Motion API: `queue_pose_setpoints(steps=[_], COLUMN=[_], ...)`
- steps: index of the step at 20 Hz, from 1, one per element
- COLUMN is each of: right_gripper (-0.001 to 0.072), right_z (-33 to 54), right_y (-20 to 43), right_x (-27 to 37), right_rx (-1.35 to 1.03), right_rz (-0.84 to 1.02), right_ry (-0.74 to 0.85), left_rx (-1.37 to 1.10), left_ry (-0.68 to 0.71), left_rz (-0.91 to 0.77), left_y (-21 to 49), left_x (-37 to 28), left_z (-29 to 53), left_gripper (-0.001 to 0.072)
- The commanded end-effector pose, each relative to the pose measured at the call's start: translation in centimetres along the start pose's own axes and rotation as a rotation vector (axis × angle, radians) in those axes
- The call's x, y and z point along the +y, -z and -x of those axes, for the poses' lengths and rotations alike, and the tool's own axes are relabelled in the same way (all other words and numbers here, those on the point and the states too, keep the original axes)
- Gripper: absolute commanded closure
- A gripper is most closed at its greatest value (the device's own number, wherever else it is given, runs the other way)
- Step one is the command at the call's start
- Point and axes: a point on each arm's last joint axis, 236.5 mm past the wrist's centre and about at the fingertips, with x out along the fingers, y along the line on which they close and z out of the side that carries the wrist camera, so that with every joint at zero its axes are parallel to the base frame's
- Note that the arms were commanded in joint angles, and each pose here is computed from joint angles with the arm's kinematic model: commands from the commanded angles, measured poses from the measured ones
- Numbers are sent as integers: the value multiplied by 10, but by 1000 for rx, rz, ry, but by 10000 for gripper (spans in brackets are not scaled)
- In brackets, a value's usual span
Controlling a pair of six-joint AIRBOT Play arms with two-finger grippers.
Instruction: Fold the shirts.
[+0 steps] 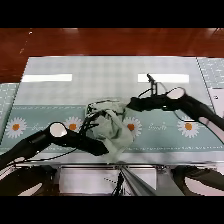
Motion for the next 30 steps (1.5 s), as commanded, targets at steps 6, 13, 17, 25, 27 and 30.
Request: queue_pose_setpoints(steps=[6, 13, 17, 25, 27, 30], right_gripper=[694, 694, 694, 694, 694, 694], right_z=[281, 438, 507, 478, 440, 402], right_y=[-86, -69, -52, -28, -17, 2], right_x=[35, 166, 218, 206, 178, 124], right_rx=[-728, -1128, -1298, -1095, -895, -625], right_rz=[259, 535, 643, 442, 374, 256], right_ry=[248, 275, 337, 273, 306, 417], left_rx=[-646, -1267, -1360, -1365, -1298, -1098], left_ry=[-624, -687, -628, -494, -516, -557], left_rz=[-252, -239, -288, -333, -295, -127], left_y=[-68, -28, -16, 0, 3, 16], left_x=[-38, -126, -160, -194, -182, -142], left_z=[270, 464, 489, 486, 474, 437], left_gripper=[682, 682, 681, 681, 682, 682])
